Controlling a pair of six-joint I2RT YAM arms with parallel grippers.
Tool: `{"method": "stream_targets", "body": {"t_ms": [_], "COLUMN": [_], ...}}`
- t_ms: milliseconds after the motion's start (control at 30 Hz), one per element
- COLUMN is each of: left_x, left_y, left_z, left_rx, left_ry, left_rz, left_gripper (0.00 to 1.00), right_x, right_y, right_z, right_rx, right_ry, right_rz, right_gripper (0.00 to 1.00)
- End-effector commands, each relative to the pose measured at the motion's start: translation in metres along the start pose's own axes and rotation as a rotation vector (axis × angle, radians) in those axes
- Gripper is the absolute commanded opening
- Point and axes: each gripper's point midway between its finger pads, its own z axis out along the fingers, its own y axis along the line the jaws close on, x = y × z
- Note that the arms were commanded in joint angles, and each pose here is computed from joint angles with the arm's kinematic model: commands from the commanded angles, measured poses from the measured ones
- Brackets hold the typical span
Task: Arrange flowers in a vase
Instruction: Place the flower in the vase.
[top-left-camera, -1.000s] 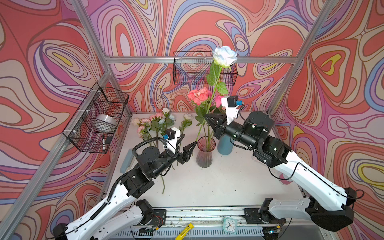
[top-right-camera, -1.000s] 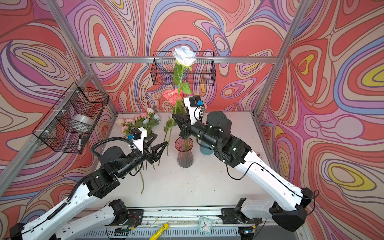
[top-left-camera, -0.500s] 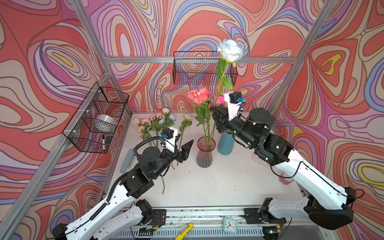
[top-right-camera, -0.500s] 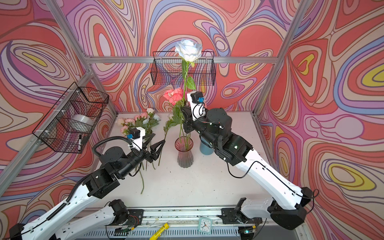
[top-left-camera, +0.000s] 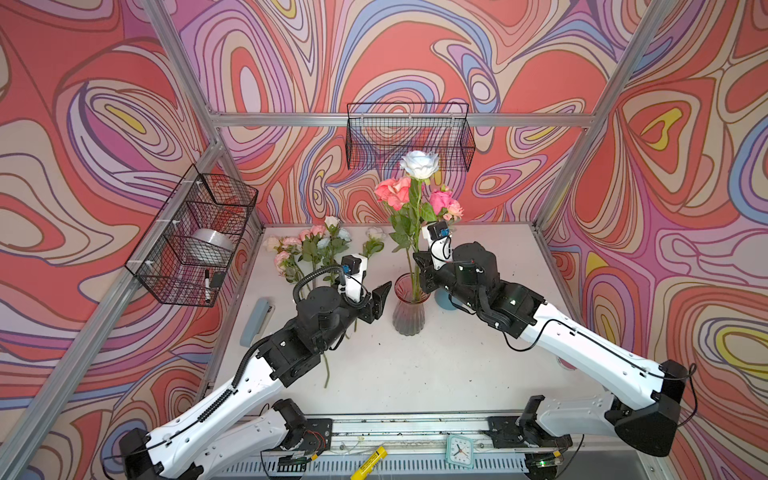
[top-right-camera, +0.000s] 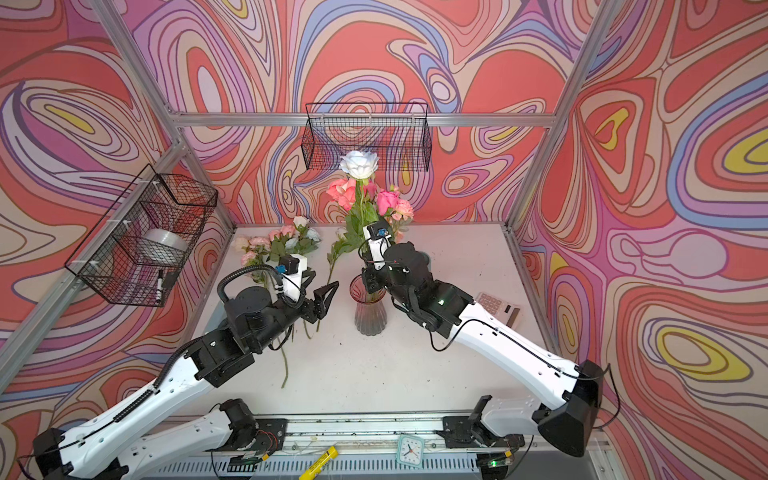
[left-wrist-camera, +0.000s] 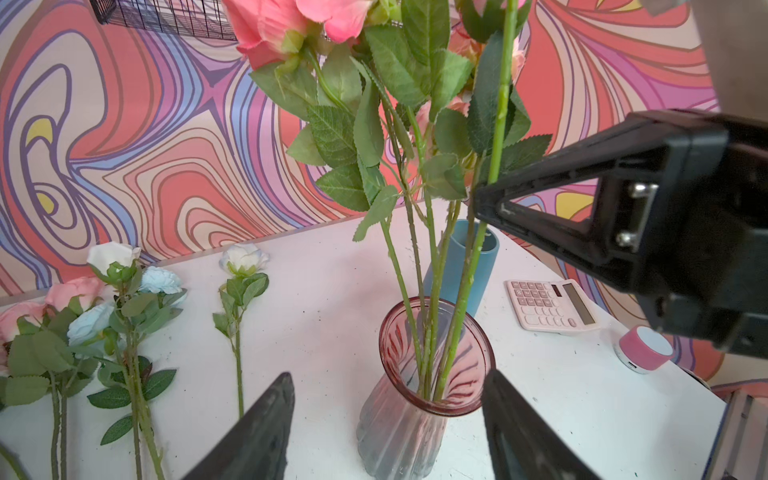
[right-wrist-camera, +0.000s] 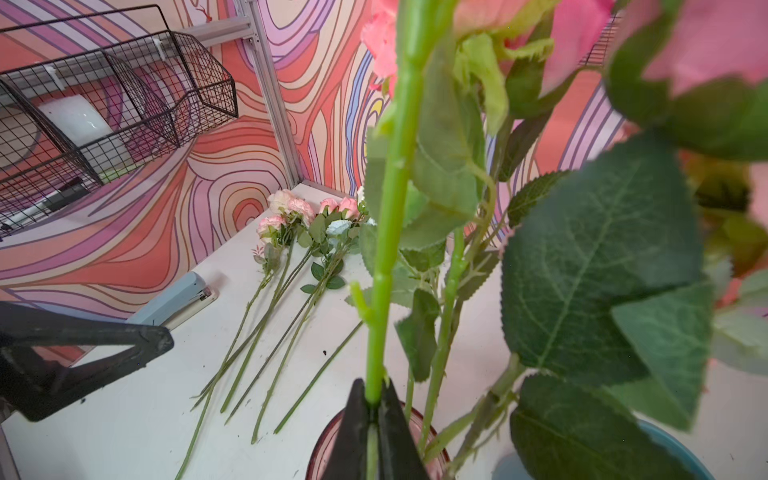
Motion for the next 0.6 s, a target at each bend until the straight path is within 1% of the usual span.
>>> {"method": "stream_targets", "body": {"t_ms": [0, 133, 200, 300, 367, 467, 567], "left_x": [-0.004, 0.0, 0.006, 0.026, 0.044, 0.086, 0.136], "left_y": [0.003, 0.014, 0.031, 0.076, 0.109, 0.153, 0.186], "left_z": [0.002, 0.006, 0.009, 0.009, 0.004, -0.006, -0.016], "left_rx": [-0.03, -0.08, -0.14, -0.3, -0.419, -0.599, -0.741], "left_ry": [0.014, 0.033, 0.047, 0.097, 0.134, 0.242, 0.345], "left_rz": [-0.008, -0.036, -0.081, -0.239, -0.332, -0.454, -0.588], "left_gripper": [0.71, 0.71, 0.71, 0.68, 0.66, 0.61, 0.49], "right_x": [-0.019, -0.022, -0.023, -0.027, -0.03, -0.035, -0.037], "right_y": [-0.004, -0.003, -0.003, -0.001, -0.001, -0.002, -0.004], "right_z": [-0.015, -0.02, -0.022, -0.028, -0.034, -0.044, -0.054], "right_rx": [0.003, -0.007, -0.011, -0.028, -0.034, -0.043, -0.049], "right_ry": [-0.071, -0.077, -0.081, -0.091, -0.102, -0.123, -0.145], "right_rz": [0.041, 0.049, 0.053, 0.061, 0.069, 0.082, 0.096], "right_gripper": [0.12, 0.28, 0.31, 0.31, 0.32, 0.32, 0.32]}}
